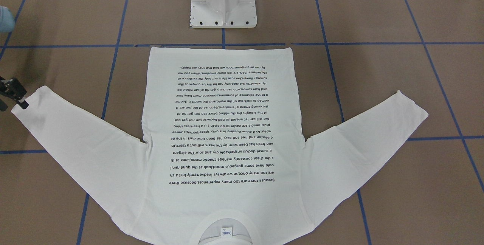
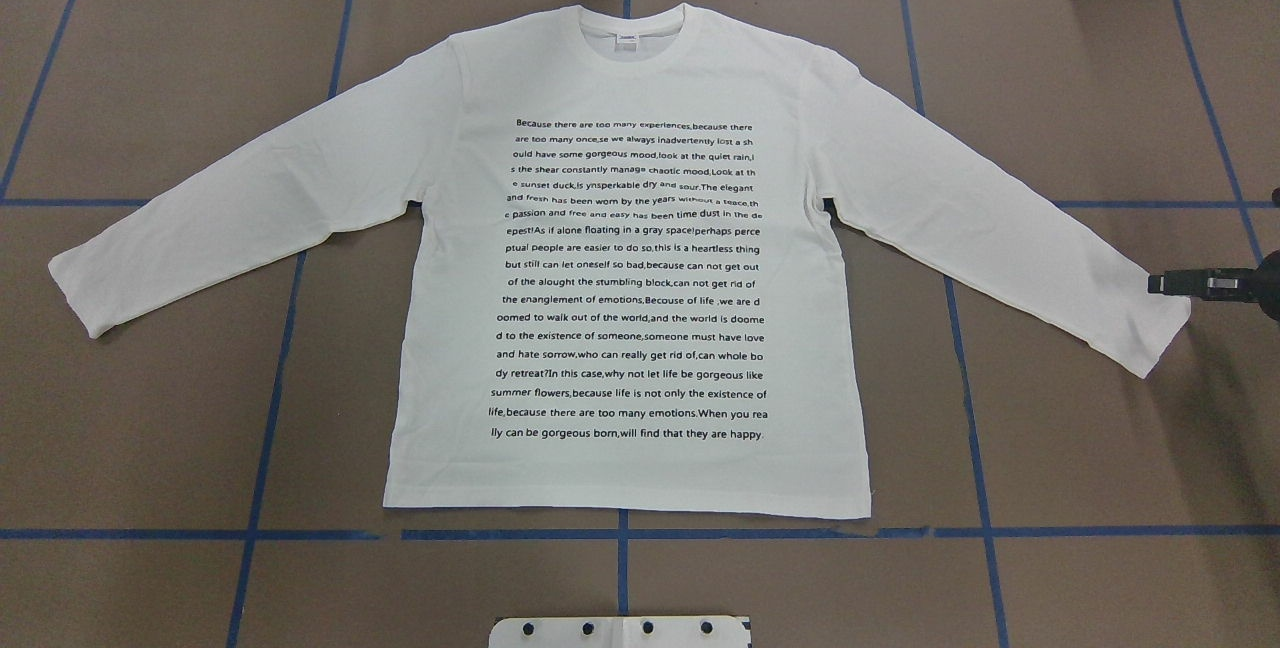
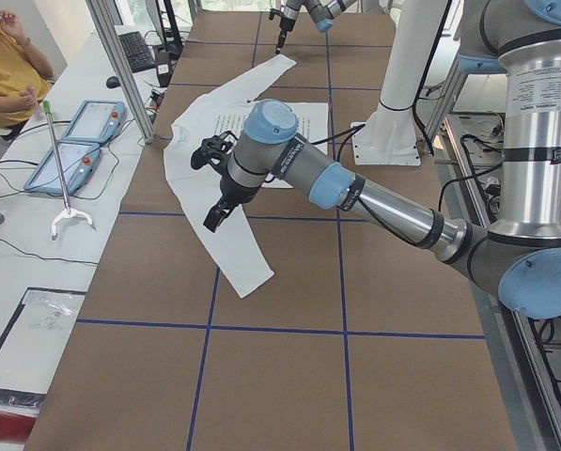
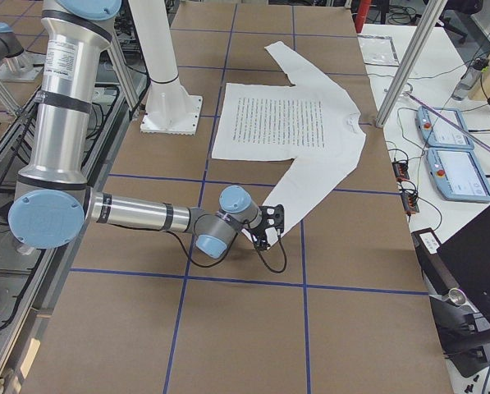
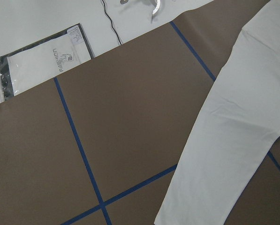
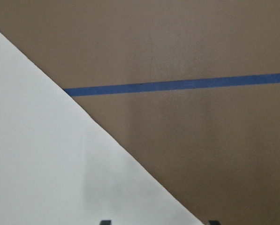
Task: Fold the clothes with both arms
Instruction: 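Lower the right gripper to the sleeve cuff nearest it and grasp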
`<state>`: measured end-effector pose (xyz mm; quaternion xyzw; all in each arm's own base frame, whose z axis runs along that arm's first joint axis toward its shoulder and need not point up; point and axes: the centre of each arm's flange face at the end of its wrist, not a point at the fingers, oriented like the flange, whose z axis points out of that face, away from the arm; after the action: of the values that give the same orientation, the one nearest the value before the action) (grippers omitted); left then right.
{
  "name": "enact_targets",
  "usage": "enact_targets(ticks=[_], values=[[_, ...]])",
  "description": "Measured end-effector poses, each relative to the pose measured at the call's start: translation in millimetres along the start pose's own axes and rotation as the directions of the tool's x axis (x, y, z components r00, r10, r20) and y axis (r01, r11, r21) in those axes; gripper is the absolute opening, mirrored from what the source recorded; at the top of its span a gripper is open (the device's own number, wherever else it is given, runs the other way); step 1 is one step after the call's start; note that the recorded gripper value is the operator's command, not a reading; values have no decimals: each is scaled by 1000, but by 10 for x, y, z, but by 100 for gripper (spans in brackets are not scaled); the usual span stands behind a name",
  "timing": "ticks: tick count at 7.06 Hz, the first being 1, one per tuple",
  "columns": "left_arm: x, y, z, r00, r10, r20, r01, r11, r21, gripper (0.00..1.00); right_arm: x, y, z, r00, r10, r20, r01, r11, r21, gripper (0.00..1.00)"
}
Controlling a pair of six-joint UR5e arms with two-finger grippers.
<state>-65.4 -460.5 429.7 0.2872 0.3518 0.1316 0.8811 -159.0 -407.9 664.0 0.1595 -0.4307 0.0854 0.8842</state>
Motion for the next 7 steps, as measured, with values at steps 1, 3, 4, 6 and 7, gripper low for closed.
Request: enact_targets(ticks=[1,3,4,6,7], values=[[2,1,-1,1000,2,0,-2,1000,1,100,38,33,27,1000,1,-8,-1,1000,-5,72],[1,10,-4,1000,6,1,-6,1000,7,100,102,71,72,1000,1,-24,-1,1000,-11,70],[-5,21,4,1000,5,1,-5,1000,6,100,116,82,87,1000,0,-27,0,1000,-14,62],[-9,38,11,1000,2,0,-2,1000,4,100,120,106,120,1000,-4,-30,3,1000,-22,53],[-9,45,11,1000,2,0,-2,1000,4,100,110,127,141,1000,-9,-30,8,1000,-27,53]])
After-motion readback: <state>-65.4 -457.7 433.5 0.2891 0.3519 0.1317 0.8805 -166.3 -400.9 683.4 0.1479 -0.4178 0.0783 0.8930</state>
